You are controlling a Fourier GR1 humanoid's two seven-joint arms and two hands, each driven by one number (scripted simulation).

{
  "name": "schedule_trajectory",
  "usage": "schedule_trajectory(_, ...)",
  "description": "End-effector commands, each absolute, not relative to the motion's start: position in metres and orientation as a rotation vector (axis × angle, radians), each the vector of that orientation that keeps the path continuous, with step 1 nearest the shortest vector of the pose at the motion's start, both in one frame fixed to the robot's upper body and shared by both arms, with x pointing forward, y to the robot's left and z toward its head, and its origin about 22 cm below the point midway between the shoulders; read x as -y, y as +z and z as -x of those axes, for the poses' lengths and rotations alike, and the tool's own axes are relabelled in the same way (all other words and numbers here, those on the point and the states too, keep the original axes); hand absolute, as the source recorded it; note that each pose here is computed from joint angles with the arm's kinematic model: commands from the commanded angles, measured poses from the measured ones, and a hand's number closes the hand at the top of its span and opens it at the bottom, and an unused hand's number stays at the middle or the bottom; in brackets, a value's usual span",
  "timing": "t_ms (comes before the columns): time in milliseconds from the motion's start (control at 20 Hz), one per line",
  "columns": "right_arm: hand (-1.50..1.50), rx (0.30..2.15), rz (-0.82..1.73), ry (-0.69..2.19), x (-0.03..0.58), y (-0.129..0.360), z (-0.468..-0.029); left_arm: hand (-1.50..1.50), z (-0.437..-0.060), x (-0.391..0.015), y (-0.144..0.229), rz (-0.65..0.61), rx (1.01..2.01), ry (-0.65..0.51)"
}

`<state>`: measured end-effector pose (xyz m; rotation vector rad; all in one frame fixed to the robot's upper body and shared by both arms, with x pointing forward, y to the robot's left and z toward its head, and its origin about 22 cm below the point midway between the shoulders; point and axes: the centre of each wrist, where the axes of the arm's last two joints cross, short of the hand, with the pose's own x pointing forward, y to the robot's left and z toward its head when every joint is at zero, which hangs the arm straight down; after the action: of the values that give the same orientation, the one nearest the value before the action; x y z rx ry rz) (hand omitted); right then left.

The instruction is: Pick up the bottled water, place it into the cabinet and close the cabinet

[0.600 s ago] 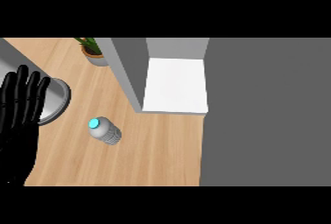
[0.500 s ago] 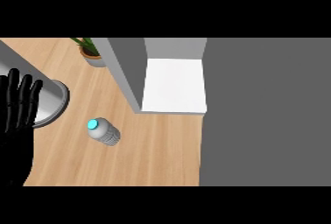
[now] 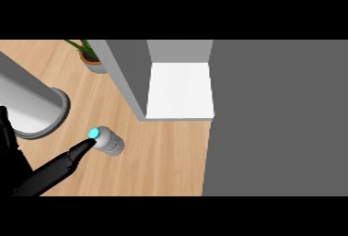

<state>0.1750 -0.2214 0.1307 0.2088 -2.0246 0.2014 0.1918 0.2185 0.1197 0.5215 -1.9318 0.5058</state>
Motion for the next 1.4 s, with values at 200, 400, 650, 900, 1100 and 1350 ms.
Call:
schedule_trajectory(200, -1.5, 1.974, -0.302, 0.213, 0.204, 0.152, -0.114, -1.5, -0.16, -0.18, 0.148, -0.547, 1.884, 0.692)
schedule_trajectory(400, -1.5, 1.989, -0.291, 0.217, 0.197, 0.17, -0.119, -1.5, -0.15, -0.158, 0.156, -0.559, 1.863, 0.686)
schedule_trajectory(650, -1.5, 1.991, -0.295, 0.177, 0.185, 0.174, -0.102, -1.5, -0.132, -0.147, 0.163, -0.56, 1.851, 0.673)
schedule_trajectory(900, -1.5, 1.999, -0.29, 0.183, 0.178, 0.18, -0.108, -1.5, -0.129, -0.147, 0.168, -0.571, 1.836, 0.667)
schedule_trajectory(1100, -1.5, 1.974, -0.293, 0.189, 0.163, 0.174, -0.104, -1.5, -0.129, -0.145, 0.17, -0.575, 1.789, 0.668)
schedule_trajectory(1350, -1.5, 1.992, -0.279, 0.188, 0.173, 0.182, -0.101, -1.5, -0.132, -0.158, 0.171, -0.605, 1.756, 0.633)
